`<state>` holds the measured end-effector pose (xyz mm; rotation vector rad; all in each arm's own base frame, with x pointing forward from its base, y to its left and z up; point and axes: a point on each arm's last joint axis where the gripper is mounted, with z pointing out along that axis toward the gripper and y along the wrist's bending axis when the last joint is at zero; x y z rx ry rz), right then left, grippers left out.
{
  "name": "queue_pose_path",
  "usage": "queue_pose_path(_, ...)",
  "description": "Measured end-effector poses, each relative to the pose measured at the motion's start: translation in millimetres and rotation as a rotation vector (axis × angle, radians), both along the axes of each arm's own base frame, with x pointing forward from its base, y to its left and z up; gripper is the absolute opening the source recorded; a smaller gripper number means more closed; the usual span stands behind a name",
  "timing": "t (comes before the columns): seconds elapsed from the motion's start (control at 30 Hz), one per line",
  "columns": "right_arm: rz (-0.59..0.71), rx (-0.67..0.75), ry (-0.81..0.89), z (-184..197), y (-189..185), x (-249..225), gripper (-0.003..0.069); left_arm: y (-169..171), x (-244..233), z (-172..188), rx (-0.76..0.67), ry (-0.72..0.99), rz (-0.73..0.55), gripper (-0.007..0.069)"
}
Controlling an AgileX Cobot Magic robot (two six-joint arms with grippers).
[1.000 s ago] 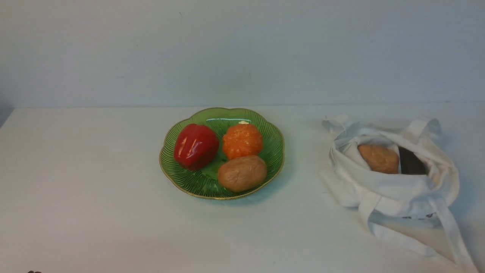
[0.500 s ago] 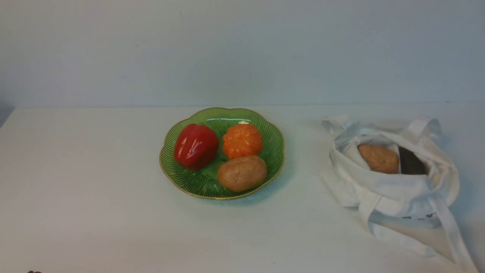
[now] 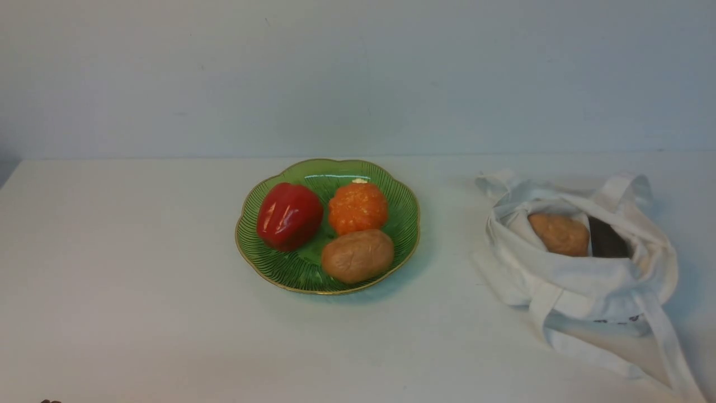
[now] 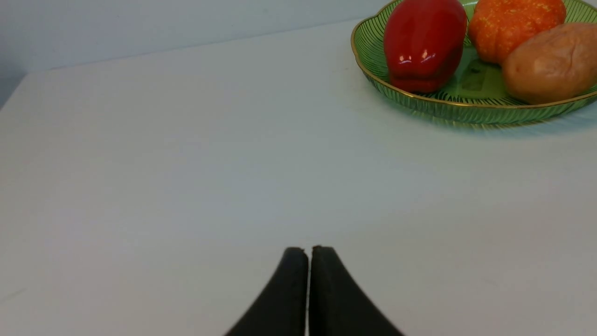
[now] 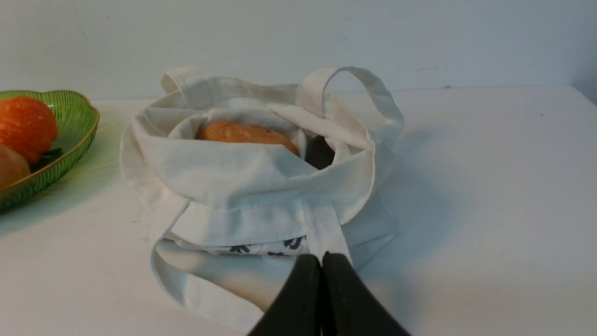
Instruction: Take vegetables from cloth bag on white table place on plate.
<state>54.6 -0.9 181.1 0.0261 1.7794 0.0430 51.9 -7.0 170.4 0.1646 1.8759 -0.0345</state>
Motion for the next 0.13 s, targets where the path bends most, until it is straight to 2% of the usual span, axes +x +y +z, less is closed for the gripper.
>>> queue_pose_path(0.13, 0.0, 0.001, 0.0, 0.0, 0.0, 0.0, -0.0015, 0.0, 0.0, 0.0, 0.0, 0.0, 0.0, -0.0008)
